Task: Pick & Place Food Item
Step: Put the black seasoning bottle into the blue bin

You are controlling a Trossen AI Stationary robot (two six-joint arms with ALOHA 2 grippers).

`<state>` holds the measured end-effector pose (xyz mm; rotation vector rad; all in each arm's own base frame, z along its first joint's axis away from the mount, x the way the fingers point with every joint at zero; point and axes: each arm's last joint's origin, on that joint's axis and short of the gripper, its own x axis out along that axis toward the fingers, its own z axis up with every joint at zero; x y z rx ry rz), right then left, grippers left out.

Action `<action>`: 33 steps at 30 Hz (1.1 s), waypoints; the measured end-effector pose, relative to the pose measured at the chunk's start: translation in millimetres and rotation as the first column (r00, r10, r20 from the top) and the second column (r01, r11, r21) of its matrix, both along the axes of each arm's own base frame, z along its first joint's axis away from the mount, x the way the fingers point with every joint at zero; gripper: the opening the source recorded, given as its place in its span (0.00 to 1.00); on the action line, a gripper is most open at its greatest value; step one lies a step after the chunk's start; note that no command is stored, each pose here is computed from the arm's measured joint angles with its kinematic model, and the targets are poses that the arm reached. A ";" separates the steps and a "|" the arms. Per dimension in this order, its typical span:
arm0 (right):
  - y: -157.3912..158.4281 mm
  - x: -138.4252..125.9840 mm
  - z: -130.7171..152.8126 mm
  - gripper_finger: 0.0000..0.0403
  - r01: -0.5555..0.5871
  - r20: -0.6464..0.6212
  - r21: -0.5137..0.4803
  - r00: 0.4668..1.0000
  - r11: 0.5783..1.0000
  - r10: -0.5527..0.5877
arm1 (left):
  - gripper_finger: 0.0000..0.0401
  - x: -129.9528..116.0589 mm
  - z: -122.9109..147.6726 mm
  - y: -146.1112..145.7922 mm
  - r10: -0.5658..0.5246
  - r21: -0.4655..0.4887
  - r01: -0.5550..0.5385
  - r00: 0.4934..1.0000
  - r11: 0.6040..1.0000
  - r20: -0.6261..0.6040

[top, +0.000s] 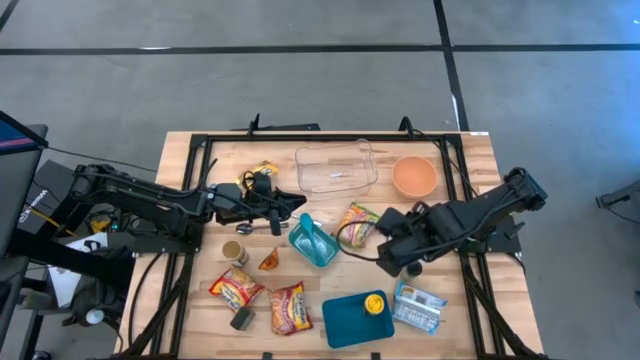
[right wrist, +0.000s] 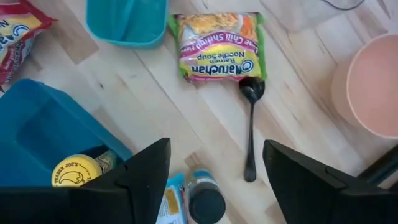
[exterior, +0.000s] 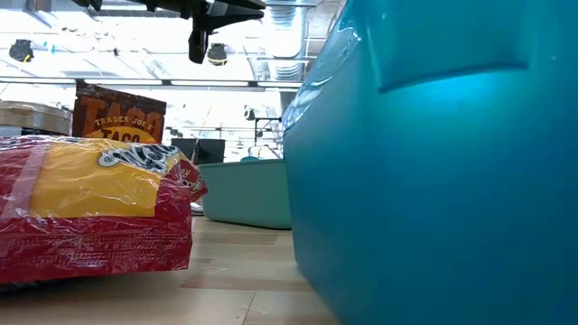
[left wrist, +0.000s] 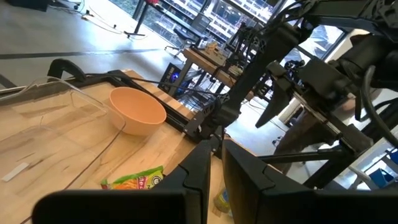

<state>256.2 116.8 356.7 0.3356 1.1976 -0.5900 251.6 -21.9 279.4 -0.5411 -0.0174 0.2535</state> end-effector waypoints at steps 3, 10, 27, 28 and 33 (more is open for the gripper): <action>1.3 -1.0 -0.3 0.62 0.001 -0.012 0.017 1.000 1.000 0.000 | 0.09 0.0 0.0 0.0 0.001 0.000 -0.001 1.000 1.000 0.000; 16.1 4.8 -8.8 0.62 -0.049 0.048 0.078 0.998 0.996 0.045 | 0.09 0.0 0.0 0.0 0.001 0.000 -0.001 1.000 1.000 0.000; 32.3 1.1 -38.6 0.62 -0.125 0.064 0.074 0.991 0.989 0.121 | 0.09 0.0 0.0 0.0 -0.001 0.000 0.001 1.000 1.000 0.000; 31.4 -1.8 -37.6 0.62 -0.128 0.069 0.074 0.990 0.989 0.123 | 0.09 0.0 0.0 0.0 -0.001 0.000 0.001 1.000 1.000 0.000; 18.9 -20.7 -36.1 0.62 -0.092 0.082 0.080 0.993 0.992 0.086 | 0.09 0.0 0.0 0.0 -0.001 0.000 0.001 1.000 1.000 0.000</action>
